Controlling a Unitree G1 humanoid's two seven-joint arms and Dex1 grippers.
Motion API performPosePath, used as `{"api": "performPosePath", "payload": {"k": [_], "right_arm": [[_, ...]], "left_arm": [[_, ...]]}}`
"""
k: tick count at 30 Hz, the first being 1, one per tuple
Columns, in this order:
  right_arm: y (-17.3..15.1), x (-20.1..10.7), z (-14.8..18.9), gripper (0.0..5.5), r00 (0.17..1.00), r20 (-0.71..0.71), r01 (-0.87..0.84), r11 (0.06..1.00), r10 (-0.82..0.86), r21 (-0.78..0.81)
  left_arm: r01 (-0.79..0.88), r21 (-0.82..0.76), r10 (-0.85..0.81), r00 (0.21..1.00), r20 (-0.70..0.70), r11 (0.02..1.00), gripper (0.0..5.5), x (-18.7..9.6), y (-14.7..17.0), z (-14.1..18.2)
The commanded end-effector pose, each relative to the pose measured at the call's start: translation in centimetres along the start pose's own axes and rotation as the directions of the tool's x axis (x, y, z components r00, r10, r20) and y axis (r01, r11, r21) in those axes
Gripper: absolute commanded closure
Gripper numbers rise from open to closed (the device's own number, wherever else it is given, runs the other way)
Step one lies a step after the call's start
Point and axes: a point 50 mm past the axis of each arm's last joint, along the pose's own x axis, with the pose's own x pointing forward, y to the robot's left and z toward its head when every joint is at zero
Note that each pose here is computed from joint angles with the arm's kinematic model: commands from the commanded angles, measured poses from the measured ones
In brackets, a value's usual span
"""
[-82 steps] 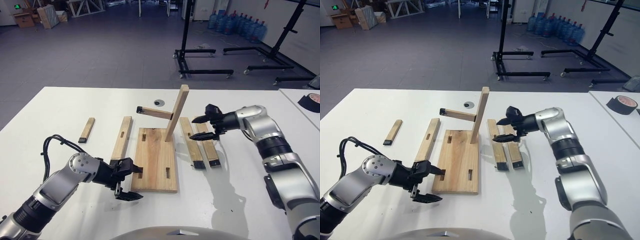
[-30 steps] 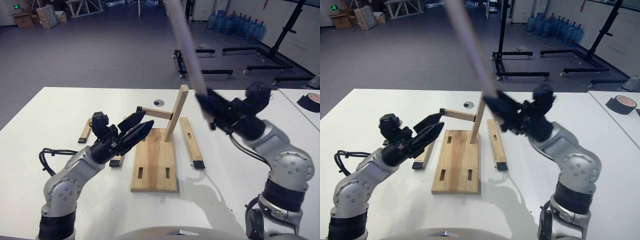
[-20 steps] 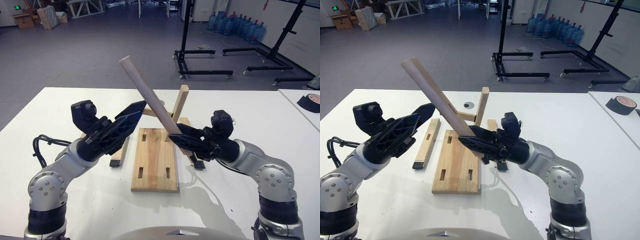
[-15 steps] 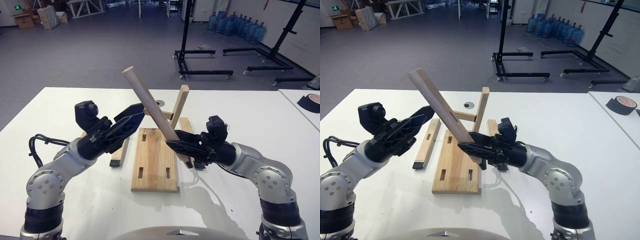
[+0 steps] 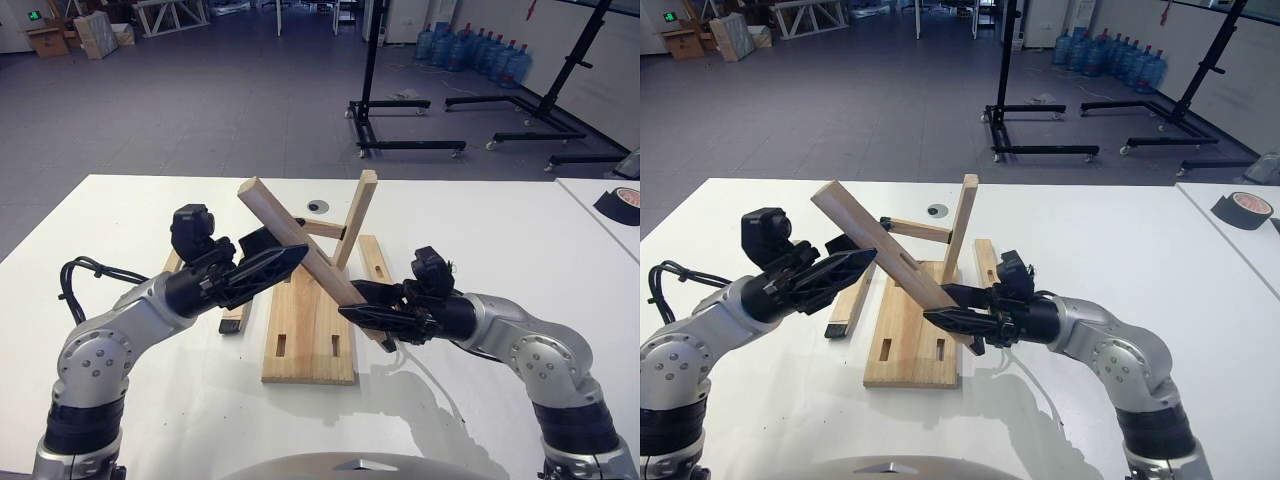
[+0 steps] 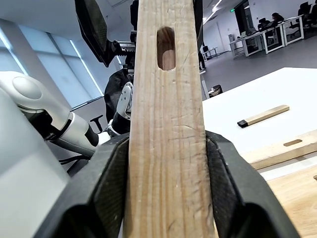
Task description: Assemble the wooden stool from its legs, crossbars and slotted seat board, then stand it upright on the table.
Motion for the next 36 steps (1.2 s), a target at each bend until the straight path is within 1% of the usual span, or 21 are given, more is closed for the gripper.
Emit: {"api": "performPosePath", "payload": {"k": [1,5,12,14,18,21,29,30,31,35,36], "right_arm": [[-0.5,-0.3,0.7,3.47,0.999,-0.031,0.020,0.999,-0.021,-0.038],[-0.5,-0.3,1.1,3.47,0.999,-0.034,0.005,0.999,-0.007,-0.041],[-0.7,-0.1,1.2,3.47,0.999,-0.047,-0.010,0.999,0.008,-0.048],[-0.7,-0.1,1.2,3.47,0.999,-0.054,-0.010,0.999,0.008,-0.051],[-0.9,0.0,1.2,3.47,0.998,-0.066,-0.012,0.998,0.008,-0.061],[-0.9,0.1,1.2,3.47,0.997,-0.072,-0.013,0.997,0.008,-0.073],[-1.1,0.0,1.0,3.48,0.997,-0.080,0.009,0.994,-0.018,-0.113],[-1.2,0.0,0.8,3.48,0.995,-0.093,0.016,0.996,-0.024,-0.084],[-1.2,0.0,0.7,3.10,0.995,-0.095,0.026,0.997,-0.033,-0.074],[-1.3,-0.1,0.8,2.37,0.994,-0.095,0.057,0.996,-0.063,-0.064],[-1.5,-0.3,0.7,2.18,0.989,-0.105,0.091,0.993,-0.099,-0.079]], "left_arm": [[-0.009,0.018,0.009,1.000,-0.009,1.000,1.09,0.0,-0.2,-0.4],[-0.021,0.034,0.022,1.000,-0.008,0.999,1.09,-0.1,0.1,-0.3],[-0.024,0.039,0.024,1.000,-0.002,0.999,2.19,0.2,0.2,-0.6],[-0.016,0.036,0.016,1.000,0.002,0.999,2.42,0.2,0.1,-0.7],[0.003,0.025,-0.003,1.000,-0.007,1.000,3.12,0.3,-0.2,-0.9],[0.006,0.021,-0.006,1.000,-0.007,1.000,3.47,0.3,-0.3,-0.9],[-0.003,0.027,0.003,1.000,-0.012,1.000,3.47,0.1,-0.2,-1.0],[-0.026,0.048,0.026,1.000,-0.013,0.998,3.47,-0.1,0.1,-0.8],[-0.059,0.079,0.060,0.998,-0.006,0.995,3.47,-0.4,0.5,-0.4],[-0.174,0.199,0.171,0.985,0.033,0.964,3.47,-2.3,1.6,2.2],[-0.204,0.233,0.200,0.979,0.043,0.951,3.47,-2.9,1.8,3.0]]}}
